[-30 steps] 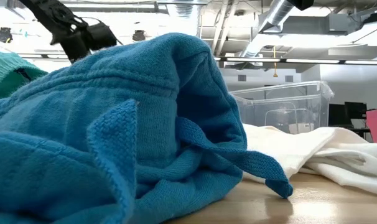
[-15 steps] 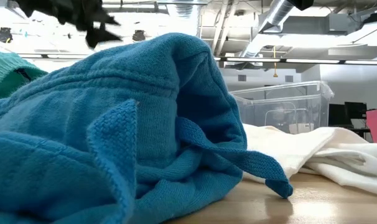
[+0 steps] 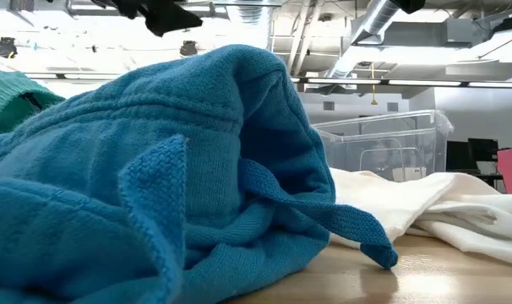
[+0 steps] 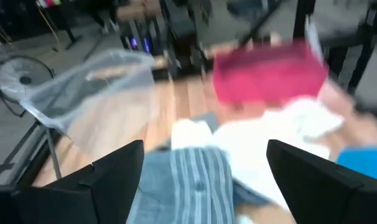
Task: Pick & Place Cloths
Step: Put the blue polo shirt into the wire basket
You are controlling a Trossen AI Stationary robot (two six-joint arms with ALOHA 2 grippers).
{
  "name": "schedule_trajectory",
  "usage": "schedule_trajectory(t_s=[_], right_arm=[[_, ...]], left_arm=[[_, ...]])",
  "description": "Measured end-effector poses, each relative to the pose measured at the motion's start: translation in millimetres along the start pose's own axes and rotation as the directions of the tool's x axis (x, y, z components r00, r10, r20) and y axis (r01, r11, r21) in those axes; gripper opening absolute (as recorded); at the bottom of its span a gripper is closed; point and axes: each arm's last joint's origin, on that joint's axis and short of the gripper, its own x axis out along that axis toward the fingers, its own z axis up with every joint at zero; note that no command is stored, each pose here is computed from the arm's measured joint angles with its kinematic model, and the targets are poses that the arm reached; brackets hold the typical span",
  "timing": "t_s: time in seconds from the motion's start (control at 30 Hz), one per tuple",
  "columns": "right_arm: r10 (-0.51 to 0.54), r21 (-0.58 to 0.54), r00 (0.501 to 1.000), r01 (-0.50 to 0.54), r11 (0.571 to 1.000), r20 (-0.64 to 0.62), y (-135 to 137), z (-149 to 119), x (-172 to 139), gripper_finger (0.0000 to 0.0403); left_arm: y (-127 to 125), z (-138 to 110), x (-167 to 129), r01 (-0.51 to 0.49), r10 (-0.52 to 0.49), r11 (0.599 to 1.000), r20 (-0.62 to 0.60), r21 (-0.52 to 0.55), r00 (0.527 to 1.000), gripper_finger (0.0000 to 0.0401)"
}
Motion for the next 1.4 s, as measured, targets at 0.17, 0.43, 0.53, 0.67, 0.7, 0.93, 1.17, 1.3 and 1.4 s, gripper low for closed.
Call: schedule_trajectory(t_s=[0.17, 0.43, 0.53, 0.67, 0.7, 0.93, 1.17, 1.3, 1.4], right_arm=[[0.000, 0.000, 1.000, 0.000, 1.000, 0.000, 0.0, 0.1, 0.0, 0.0309], [0.000, -0.004, 1.000, 0.000, 1.000, -0.001, 0.0, -0.1, 0.0, 0.0309], [0.001, -0.009, 1.000, -0.001, 1.000, -0.002, 0.0, -0.2, 0.0, 0.0309], [-0.002, -0.013, 1.000, 0.002, 1.000, -0.004, -0.2, -0.4, 0.0, 0.0309], [-0.003, -0.014, 1.000, 0.003, 1.000, -0.006, -0.3, -0.6, 0.0, 0.0309], [-0.011, -0.021, 1.000, 0.011, 1.000, -0.018, -1.3, -1.8, -0.1, 0.0309], [-0.011, -0.021, 1.000, 0.011, 1.000, -0.018, -1.3, -1.8, -0.1, 0.0309], [-0.011, -0.021, 1.000, 0.011, 1.000, -0.018, -1.3, -1.8, -0.1, 0.0309], [-0.011, -0.021, 1.000, 0.011, 1.000, -0.018, -1.3, -1.8, -0.1, 0.0309]], left_arm=[[-21.1, -11.8, 37.5, 0.032, -0.014, 0.991, -0.138, 0.130, 0.990, 0.0342], [-37.6, -31.3, 79.8, 0.094, -0.034, 0.970, -0.257, 0.224, 0.966, 0.0347], [-41.7, -35.6, 94.5, 0.101, -0.035, 0.969, -0.280, 0.227, 0.959, 0.0347], [-45.2, -43.0, 113.1, 0.109, -0.032, 0.967, -0.315, 0.231, 0.949, 0.0347], [-45.4, -45.5, 117.3, 0.106, -0.026, 0.967, -0.323, 0.232, 0.946, 0.0347], [-40.2, -65.5, 131.2, 0.066, 0.038, 0.967, -0.394, 0.247, 0.918, 0.0347], [-37.4, -81.9, 140.6, 0.068, 0.051, 0.967, -0.449, 0.247, 0.892, 0.0347], [-35.3, -93.5, 146.6, 0.060, 0.074, 0.965, -0.483, 0.255, 0.872, 0.0347], [-31.9, -100.7, 149.7, 0.017, 0.127, 0.963, -0.506, 0.269, 0.853, 0.0347]])
